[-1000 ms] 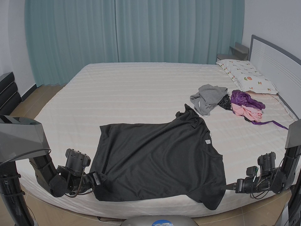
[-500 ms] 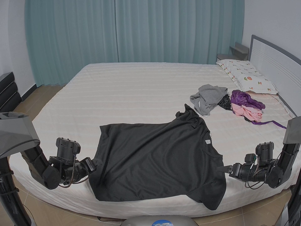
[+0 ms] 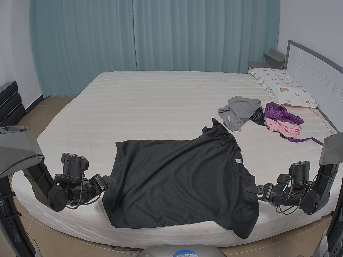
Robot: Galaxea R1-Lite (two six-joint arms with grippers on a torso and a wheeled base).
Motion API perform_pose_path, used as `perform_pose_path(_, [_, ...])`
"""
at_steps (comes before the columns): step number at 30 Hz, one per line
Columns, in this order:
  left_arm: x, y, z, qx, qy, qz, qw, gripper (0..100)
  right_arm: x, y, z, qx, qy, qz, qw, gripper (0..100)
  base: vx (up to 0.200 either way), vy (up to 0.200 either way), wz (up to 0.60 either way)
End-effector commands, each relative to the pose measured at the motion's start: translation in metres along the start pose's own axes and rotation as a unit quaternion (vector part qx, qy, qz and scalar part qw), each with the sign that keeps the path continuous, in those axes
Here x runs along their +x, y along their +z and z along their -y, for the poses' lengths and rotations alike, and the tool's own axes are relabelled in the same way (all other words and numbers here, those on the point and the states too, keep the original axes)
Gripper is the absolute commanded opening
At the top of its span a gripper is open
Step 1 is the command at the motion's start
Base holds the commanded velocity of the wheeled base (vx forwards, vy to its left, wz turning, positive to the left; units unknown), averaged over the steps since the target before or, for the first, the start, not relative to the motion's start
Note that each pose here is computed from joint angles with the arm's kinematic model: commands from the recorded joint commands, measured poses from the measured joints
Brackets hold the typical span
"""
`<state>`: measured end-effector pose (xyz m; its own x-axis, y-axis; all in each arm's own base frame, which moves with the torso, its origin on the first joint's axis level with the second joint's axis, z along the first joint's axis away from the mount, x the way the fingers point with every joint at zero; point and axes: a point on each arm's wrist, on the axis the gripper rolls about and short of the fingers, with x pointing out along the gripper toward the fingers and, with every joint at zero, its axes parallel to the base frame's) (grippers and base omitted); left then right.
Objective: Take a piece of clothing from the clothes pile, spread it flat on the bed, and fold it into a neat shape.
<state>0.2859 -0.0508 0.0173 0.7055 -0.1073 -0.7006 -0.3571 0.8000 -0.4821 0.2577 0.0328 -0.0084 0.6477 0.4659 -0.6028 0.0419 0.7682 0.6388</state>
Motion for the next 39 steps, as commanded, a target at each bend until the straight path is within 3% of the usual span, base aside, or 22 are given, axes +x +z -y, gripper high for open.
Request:
perform_pose_path(1, [0.001, 0.000, -0.001, -0.003, -0.002, -0.003, 1.0000, 100, 0.001, 0.003, -0.002, 0.001, 0.006, 0.007, 1.0000, 100, 0.000, 0.000, 0.00])
perform_pose_path(10, [0.002, 0.002, 0.001, -0.031, -0.007, 0.000, 0.9995, 100, 0.001, 0.006, -0.003, 0.007, 0.011, 0.019, 0.9997, 100, 0.000, 0.000, 0.00])
perform_pose_path(19, [0.004, 0.002, 0.001, -0.034, -0.014, -0.010, 0.9993, 100, -0.001, 0.007, -0.004, 0.008, 0.012, 0.022, 0.9997, 100, 0.200, 0.000, 0.00])
perform_pose_path(23, [0.011, 0.005, 0.000, -0.041, -0.011, -0.008, 0.9991, 100, -0.001, 0.006, -0.003, 0.008, 0.012, 0.022, 0.9997, 100, 0.000, 0.000, 0.00])
perform_pose_path(29, [0.021, 0.020, 0.006, -0.086, -0.024, 0.011, 0.9960, 100, -0.001, 0.007, -0.003, 0.020, 0.012, 0.023, 0.9995, 100, 0.000, 0.000, 0.00])
perform_pose_path(32, [0.032, 0.029, 0.011, -0.090, -0.030, 0.022, 0.9952, 100, -0.001, 0.008, -0.004, 0.041, 0.013, 0.025, 0.9988, 100, 0.000, 0.000, 0.00])
perform_pose_path(39, [0.077, 0.051, 0.022, -0.090, -0.049, 0.047, 0.9936, 100, 0.001, 0.009, -0.003, 0.044, 0.019, 0.033, 0.9983, 100, 0.000, 0.000, 0.00])
